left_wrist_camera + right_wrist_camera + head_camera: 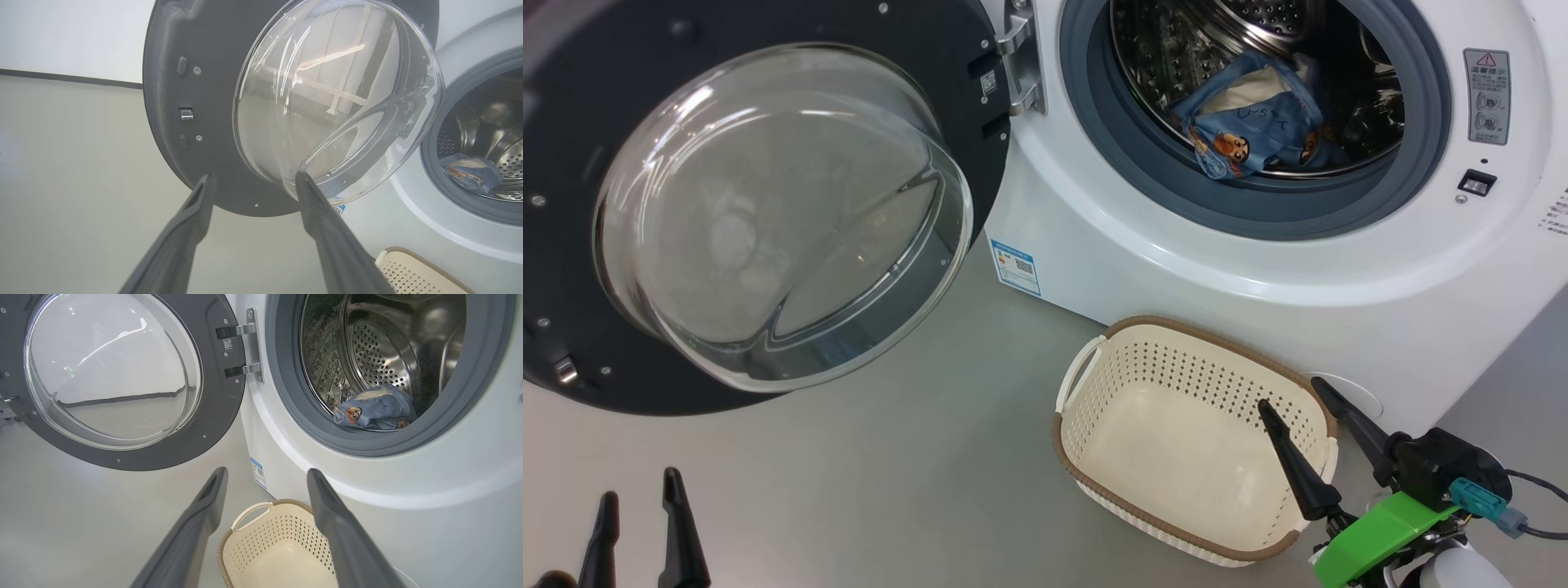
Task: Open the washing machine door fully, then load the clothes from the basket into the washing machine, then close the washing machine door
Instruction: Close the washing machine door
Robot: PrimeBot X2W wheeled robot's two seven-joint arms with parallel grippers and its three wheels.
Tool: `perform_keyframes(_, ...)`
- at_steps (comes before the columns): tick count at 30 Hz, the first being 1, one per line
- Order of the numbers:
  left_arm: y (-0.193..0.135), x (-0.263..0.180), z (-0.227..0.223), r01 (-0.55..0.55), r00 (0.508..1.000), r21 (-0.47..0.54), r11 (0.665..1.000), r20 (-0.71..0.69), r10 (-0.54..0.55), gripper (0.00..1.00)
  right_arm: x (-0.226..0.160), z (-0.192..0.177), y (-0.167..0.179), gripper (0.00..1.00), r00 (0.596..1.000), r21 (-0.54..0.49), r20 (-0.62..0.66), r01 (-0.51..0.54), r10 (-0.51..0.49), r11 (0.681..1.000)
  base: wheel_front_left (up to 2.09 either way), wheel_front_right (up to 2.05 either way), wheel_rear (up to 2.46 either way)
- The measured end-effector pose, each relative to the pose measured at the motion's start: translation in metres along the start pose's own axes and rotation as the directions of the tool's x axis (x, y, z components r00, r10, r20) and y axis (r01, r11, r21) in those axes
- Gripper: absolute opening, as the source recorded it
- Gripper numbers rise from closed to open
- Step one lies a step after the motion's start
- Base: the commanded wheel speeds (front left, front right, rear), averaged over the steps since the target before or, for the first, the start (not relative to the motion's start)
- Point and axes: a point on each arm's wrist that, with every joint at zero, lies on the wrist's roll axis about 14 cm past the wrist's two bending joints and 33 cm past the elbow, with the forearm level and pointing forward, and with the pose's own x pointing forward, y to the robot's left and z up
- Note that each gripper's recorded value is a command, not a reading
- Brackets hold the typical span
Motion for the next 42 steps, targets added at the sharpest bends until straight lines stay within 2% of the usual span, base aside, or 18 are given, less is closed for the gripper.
perform_keyframes(5, 0.002, -0.004, -0.003, -0.006, 1.000, 0.001, 1.000, -0.010, 0.006, 1.00, 0.000, 0.001, 0.000, 1.00, 1.000, -0.002, 0.000, 0.000, 0.000, 1.000, 0.00, 0.00, 0.00)
perform_keyframes(6, 0.002, -0.004, -0.003, -0.005, 1.000, 0.000, 1.000, -0.009, 0.005, 0.74, -0.001, 0.001, 0.000, 1.00, 1.000, -0.003, 0.001, 0.001, -0.001, 1.000, 0.00, 0.00, 0.00)
perform_keyframes(7, 0.002, -0.004, -0.003, -0.005, 1.000, 0.000, 1.000, -0.008, 0.005, 0.43, -0.001, 0.001, 0.000, 1.00, 1.000, -0.003, 0.001, 0.002, -0.002, 1.000, 0.00, 0.00, 0.00)
perform_keyframes(9, 0.002, -0.003, 0.000, -0.004, 1.000, 0.003, 1.000, 0.000, 0.004, 0.11, -0.001, 0.002, -0.001, 1.00, 1.000, -0.001, 0.003, 0.006, -0.006, 1.000, 0.00, 0.00, 0.00)
perform_keyframes(10, 0.002, -0.002, 0.003, -0.006, 1.000, 0.005, 1.000, 0.009, 0.006, 0.00, -0.001, 0.002, -0.002, 1.00, 1.000, 0.001, 0.005, 0.009, -0.009, 1.000, 0.00, 0.00, 0.00)
perform_keyframes(17, 0.008, 0.019, 0.050, -0.033, 0.987, 0.044, 0.999, 0.156, 0.025, 0.00, -0.001, 0.002, -0.010, 1.00, 0.999, 0.016, 0.013, 0.038, -0.038, 0.999, 0.00, 0.00, 0.00)
perform_keyframes(20, 0.006, 0.034, 0.079, -0.011, 0.973, 0.061, 0.998, 0.231, -0.003, 0.00, -0.002, 0.000, -0.013, 1.00, 0.999, 0.026, 0.011, 0.047, -0.047, 0.999, 0.00, 0.00, 0.00)
perform_keyframes(25, 0.017, 0.058, 0.134, 0.007, 0.932, 0.014, 1.000, 0.361, -0.012, 0.00, -0.004, -0.008, -0.015, 1.00, 0.998, 0.047, 0.000, 0.058, -0.058, 0.997, 0.00, 0.00, 0.00)
perform_keyframes(28, 0.031, 0.080, 0.170, 0.006, 0.912, 0.022, 1.000, 0.410, -0.014, 0.00, -0.004, -0.014, -0.017, 1.00, 0.998, 0.061, -0.009, 0.064, -0.064, 0.996, 0.00, 0.00, 0.00)
perform_keyframes(32, 0.040, 0.101, 0.188, 0.020, 0.904, -0.067, 0.998, 0.428, 0.011, 0.00, -0.005, -0.019, -0.021, 1.00, 0.997, 0.070, -0.019, 0.073, -0.072, 0.995, 0.00, 0.00, 0.00)
perform_keyframes(36, 0.048, 0.121, 0.193, 0.035, 0.923, -0.160, 0.987, 0.384, 0.030, 0.00, -0.006, -0.024, -0.024, 1.00, 0.997, 0.075, -0.028, 0.080, -0.078, 0.994, 0.00, 0.00, 0.00)
perform_keyframes(38, 0.049, 0.133, 0.195, 0.055, 0.940, -0.255, 0.965, 0.338, 0.036, 0.00, -0.006, -0.026, -0.026, 1.00, 0.996, 0.073, -0.032, 0.080, -0.078, 0.994, 0.00, 0.00, 0.00)
perform_keyframes(42, 0.051, 0.150, 0.201, 0.064, 0.969, -0.338, 0.939, 0.247, 0.023, 0.00, -0.005, -0.031, -0.028, 1.00, 0.996, 0.072, -0.042, 0.076, -0.073, 0.994, 0.00, 0.00, 0.00)
